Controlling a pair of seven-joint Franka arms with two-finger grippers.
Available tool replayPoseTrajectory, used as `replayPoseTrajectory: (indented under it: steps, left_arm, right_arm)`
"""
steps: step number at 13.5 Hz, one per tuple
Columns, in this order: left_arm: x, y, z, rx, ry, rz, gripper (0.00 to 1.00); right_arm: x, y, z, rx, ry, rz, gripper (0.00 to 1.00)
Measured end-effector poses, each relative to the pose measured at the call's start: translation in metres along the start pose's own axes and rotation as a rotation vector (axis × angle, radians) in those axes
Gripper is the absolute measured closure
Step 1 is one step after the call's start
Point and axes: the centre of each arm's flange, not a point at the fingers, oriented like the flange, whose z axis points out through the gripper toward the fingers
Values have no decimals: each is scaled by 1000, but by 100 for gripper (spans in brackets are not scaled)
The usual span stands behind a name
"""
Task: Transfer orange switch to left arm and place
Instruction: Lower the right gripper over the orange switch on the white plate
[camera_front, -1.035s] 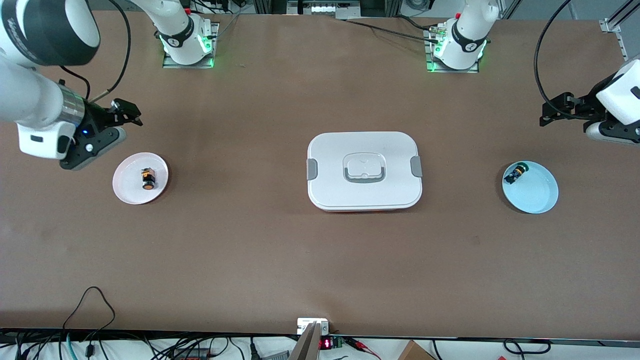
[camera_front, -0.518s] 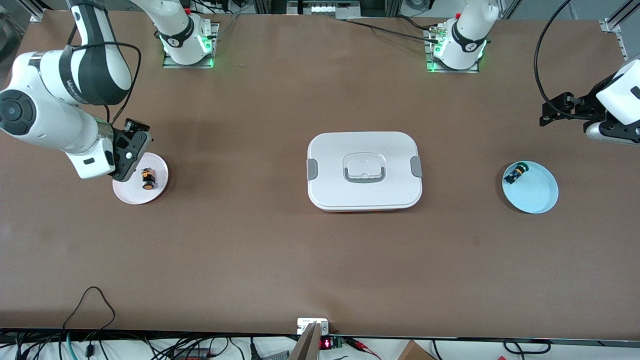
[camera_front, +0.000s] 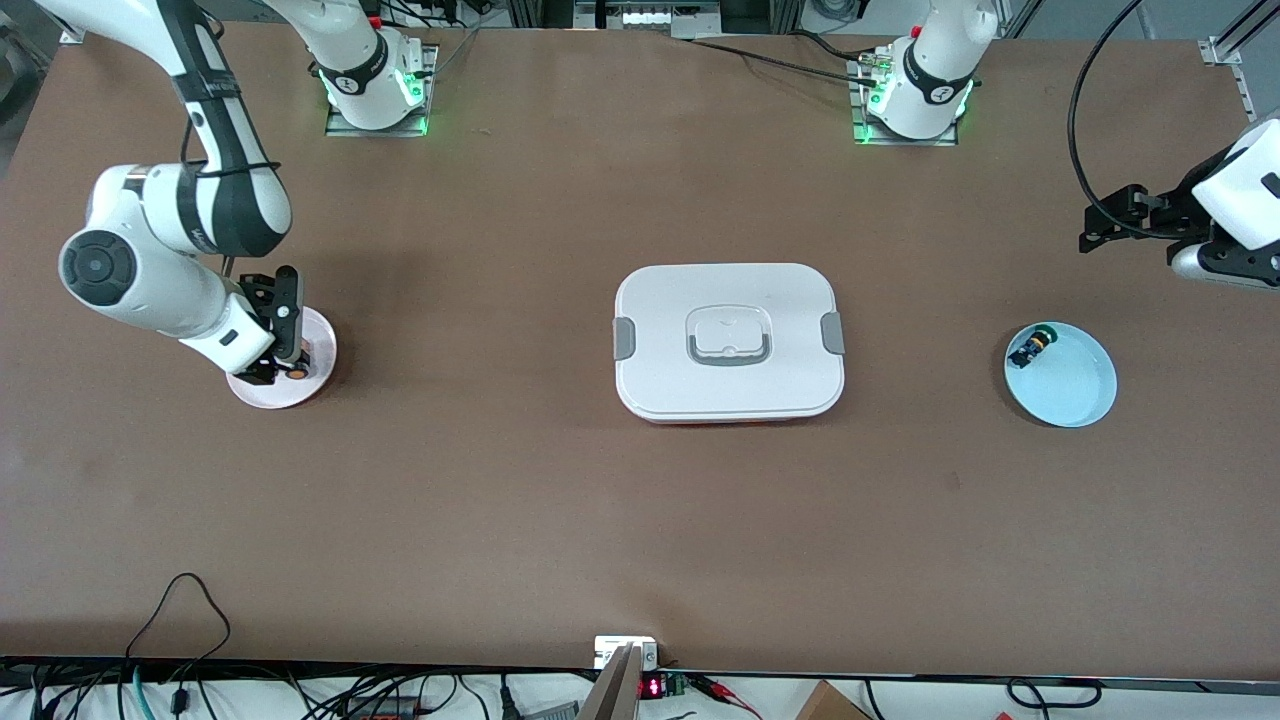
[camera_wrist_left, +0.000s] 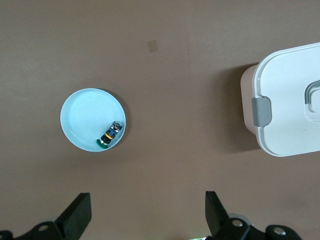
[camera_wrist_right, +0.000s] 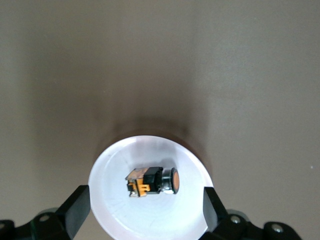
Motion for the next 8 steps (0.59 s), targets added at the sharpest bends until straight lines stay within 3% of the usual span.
replayPoseTrajectory:
  steps: [4,8]
  left_arm:
    - [0,0,0,0,0,0,0]
    - [0,0,0,0,0,0,0]
  right_arm:
    - [-21,-17,38,-94,-5,-90,0]
    - [-39,-34,68,-101,-1,-127,0]
